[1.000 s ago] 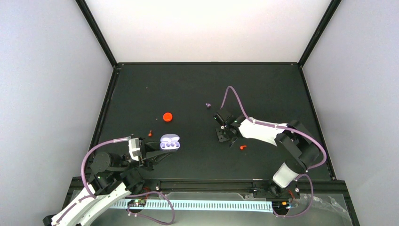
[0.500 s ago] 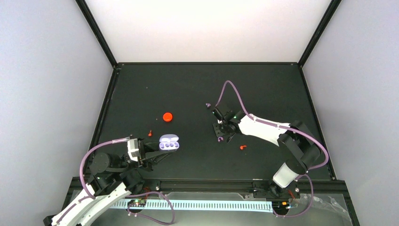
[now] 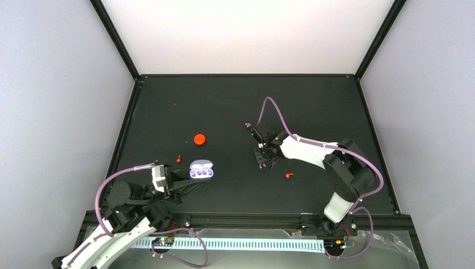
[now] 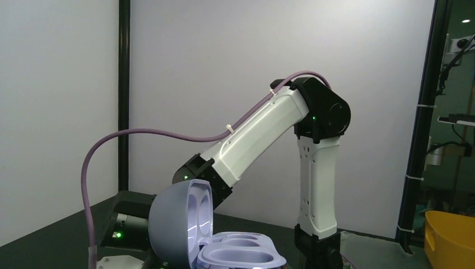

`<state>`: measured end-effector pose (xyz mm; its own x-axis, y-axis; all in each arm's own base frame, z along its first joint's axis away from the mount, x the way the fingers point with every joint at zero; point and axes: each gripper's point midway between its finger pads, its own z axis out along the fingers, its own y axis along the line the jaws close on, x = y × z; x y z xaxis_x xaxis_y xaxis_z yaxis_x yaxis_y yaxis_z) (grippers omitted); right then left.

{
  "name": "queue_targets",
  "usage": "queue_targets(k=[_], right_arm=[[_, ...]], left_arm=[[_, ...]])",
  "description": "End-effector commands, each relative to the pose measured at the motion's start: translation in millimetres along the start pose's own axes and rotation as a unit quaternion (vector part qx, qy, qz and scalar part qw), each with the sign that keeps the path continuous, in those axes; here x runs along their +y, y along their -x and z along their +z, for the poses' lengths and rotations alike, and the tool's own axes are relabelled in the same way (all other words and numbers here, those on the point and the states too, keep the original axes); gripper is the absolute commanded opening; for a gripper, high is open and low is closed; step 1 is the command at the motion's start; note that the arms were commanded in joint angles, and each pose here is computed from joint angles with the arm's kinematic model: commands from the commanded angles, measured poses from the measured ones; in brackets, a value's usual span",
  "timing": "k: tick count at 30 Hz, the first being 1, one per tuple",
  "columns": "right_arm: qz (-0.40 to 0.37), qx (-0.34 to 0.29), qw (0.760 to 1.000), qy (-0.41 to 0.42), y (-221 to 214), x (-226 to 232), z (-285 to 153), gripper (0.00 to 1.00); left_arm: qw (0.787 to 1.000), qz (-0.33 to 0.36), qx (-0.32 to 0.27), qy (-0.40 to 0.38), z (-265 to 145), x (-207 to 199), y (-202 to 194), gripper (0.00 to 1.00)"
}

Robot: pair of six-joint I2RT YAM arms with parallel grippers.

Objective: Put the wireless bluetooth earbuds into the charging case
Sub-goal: Pick up the earbud from the center of the board.

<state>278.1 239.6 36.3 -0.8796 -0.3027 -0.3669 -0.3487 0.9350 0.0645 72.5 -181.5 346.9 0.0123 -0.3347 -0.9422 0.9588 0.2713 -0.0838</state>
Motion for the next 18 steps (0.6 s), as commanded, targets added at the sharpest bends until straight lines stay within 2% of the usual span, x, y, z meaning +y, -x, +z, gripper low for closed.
queue_targets(k=[1, 18], right_arm=[[-0.007, -0.006, 1.0, -0.004, 8.7, -0.2, -0.1, 0.23], [-0.009, 0.016, 1.0, -0.003, -7.3, -2.3, 9.7, 0.17]], left_arm=[[1.0, 0.003, -0.008, -0.002, -2.1, -2.5, 5.6, 0.02], [1.0, 0.003, -0.009, -0.001, -2.5, -2.4, 5.9, 0.02]])
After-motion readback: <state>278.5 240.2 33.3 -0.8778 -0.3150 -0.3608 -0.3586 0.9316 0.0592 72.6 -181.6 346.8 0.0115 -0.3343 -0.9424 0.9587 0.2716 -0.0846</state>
